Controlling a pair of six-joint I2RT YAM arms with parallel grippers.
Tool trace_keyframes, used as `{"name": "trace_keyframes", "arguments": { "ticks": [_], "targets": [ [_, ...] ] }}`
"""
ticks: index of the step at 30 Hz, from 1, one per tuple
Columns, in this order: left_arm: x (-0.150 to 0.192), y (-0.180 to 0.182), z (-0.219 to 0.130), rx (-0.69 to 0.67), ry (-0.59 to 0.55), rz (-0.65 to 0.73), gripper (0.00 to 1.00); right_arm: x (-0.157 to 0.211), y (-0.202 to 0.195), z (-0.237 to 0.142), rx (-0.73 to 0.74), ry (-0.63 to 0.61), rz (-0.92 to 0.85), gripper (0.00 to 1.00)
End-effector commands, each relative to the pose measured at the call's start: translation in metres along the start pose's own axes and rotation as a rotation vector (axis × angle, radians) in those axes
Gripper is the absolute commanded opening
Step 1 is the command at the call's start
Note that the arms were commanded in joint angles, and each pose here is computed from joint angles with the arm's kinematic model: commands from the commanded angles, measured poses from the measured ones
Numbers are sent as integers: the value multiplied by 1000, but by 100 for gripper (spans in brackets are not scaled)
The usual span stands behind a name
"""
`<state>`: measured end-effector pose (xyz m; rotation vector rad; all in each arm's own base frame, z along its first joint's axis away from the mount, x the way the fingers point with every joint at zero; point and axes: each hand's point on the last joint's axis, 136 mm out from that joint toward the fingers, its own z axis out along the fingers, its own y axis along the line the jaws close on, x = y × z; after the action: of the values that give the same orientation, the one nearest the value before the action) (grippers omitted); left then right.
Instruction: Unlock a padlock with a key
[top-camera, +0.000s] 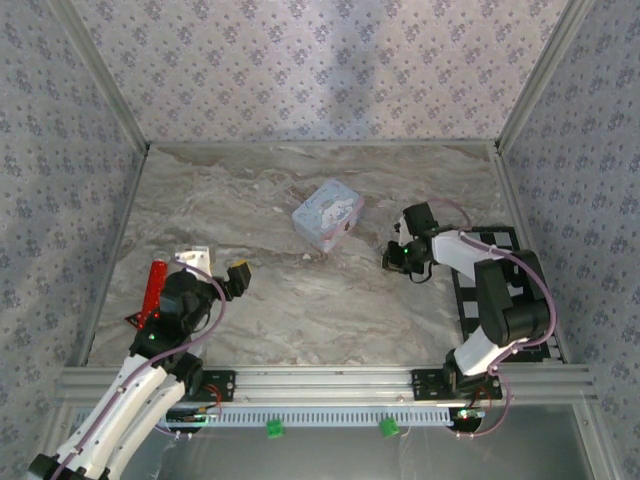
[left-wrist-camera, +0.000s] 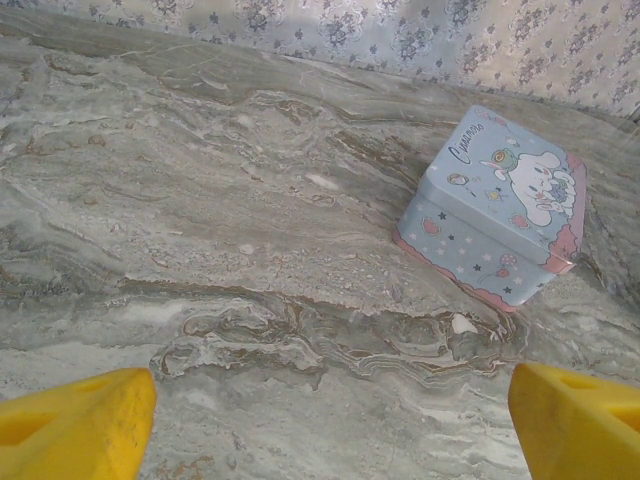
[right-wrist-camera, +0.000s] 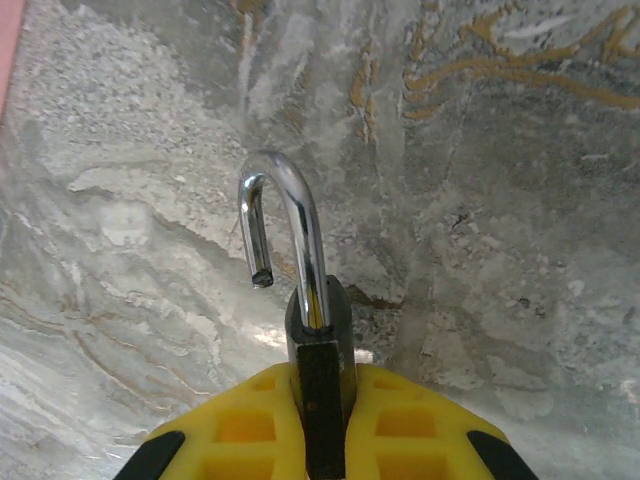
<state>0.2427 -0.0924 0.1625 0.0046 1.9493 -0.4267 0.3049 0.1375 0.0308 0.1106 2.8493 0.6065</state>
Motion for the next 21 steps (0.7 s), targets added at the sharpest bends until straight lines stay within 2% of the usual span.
{"name": "trace_keyframes", "arguments": {
  "ticks": [1, 6, 15, 21],
  "targets": [
    [0, 5, -1, -19, -10, 11, 91, 0, 2, 1, -12, 18, -7, 0],
    [0, 5, -1, -23, -12, 11, 91, 6, -5, 3, 9, 32, 4, 4],
    [-3, 13, -6, -58, -54, -5, 91, 9, -13, -6, 54, 12, -6, 28],
    [-2, 16, -6, -68, -64, -15, 91, 8, -13, -17, 59, -21, -10, 33]
  ]
}}
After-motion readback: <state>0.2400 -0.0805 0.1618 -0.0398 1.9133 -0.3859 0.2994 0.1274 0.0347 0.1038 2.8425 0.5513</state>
